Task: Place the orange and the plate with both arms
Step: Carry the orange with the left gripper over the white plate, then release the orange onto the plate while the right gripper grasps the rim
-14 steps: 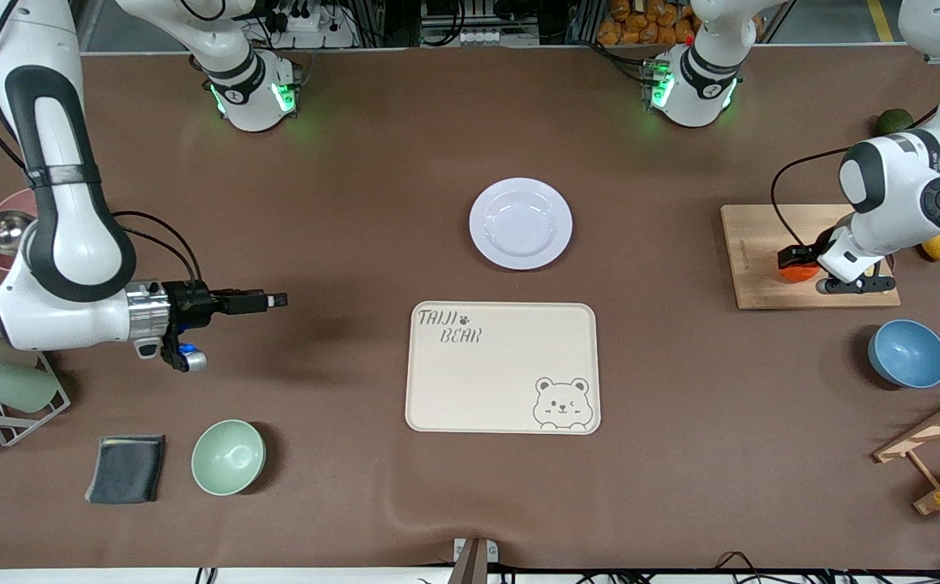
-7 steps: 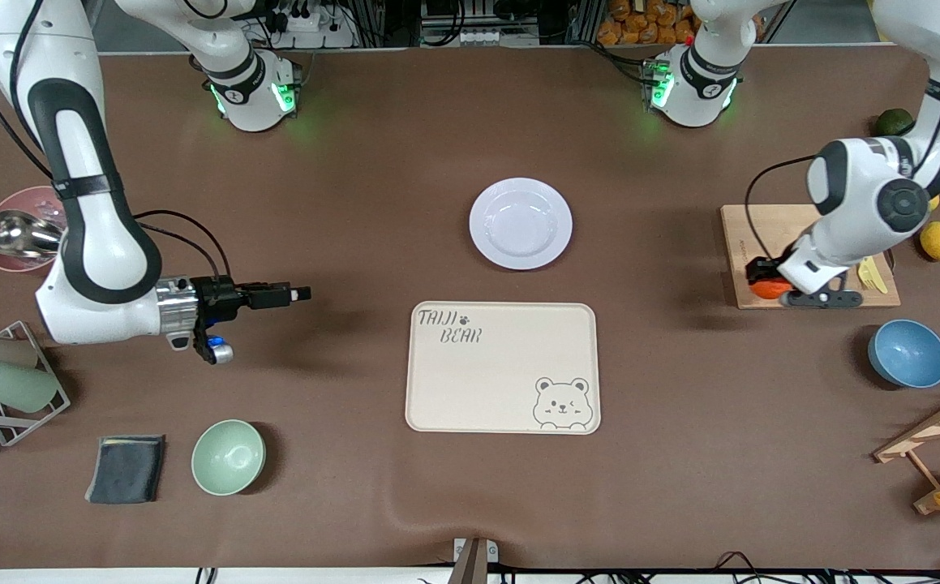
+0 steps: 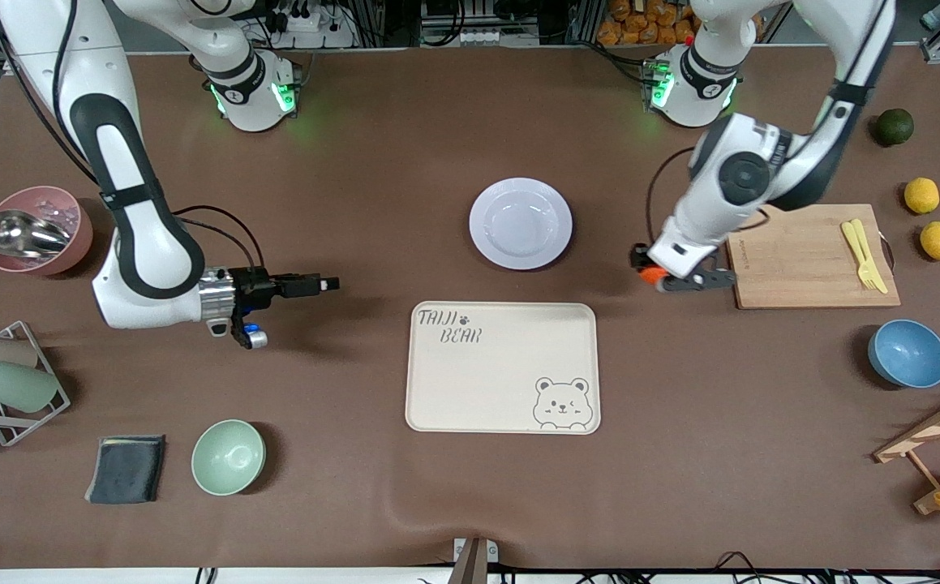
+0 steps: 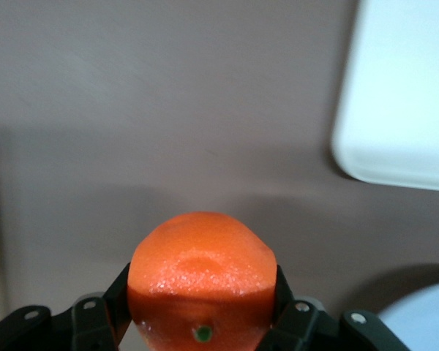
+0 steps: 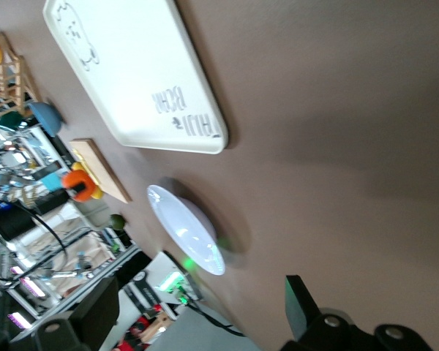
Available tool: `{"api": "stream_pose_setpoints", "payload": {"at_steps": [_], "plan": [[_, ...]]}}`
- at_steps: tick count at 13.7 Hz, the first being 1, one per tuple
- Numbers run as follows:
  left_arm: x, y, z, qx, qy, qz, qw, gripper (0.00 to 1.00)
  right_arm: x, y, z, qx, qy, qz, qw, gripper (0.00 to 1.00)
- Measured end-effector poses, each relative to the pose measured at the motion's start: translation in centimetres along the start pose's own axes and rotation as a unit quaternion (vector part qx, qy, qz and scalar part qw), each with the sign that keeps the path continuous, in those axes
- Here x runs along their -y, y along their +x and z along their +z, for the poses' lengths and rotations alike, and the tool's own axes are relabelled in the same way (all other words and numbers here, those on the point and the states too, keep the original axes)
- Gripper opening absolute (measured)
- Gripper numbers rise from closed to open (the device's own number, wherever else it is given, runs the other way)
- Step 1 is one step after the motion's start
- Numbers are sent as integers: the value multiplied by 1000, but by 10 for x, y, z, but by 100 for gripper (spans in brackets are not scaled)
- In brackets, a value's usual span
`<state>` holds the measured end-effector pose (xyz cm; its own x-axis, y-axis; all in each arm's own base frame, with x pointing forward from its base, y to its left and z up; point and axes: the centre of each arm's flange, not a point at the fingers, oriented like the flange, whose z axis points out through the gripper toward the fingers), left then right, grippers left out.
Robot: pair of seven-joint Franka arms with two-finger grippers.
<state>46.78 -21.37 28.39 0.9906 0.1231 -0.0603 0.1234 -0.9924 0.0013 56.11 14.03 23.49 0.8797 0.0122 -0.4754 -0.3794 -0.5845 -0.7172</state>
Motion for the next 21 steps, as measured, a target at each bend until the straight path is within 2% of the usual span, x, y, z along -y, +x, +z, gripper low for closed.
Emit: {"api": "stream_pose_setpoints", "payload": {"at_steps": [2, 8, 10, 12, 15, 18, 21], "plan": [[-46, -32, 4, 8, -4, -24, 1000, 74, 0, -3, 16, -5, -3, -7, 1000, 100], [-147, -119, 30, 49, -4, -94, 994, 74, 8, -15, 60, 12, -26, -21, 999, 100], [-162, -136, 39, 61, -5, -102, 993, 74, 9, -20, 80, 3, -15, -25, 1000, 100], [-166, -140, 50, 70, -8, -102, 992, 74, 10, -30, 108, 0, 6, -34, 999, 100], [-166, -128, 67, 62, -5, -110, 992, 74, 20, -42, 141, 3, 6, -41, 999, 100], [-181, -124, 82, 53, -2, -130, 990, 74, 29, -47, 156, -6, 29, -59, 998, 100], [-189, -121, 95, 58, 0, -143, 988, 74, 29, -54, 172, -13, 25, -71, 997, 100]]}}
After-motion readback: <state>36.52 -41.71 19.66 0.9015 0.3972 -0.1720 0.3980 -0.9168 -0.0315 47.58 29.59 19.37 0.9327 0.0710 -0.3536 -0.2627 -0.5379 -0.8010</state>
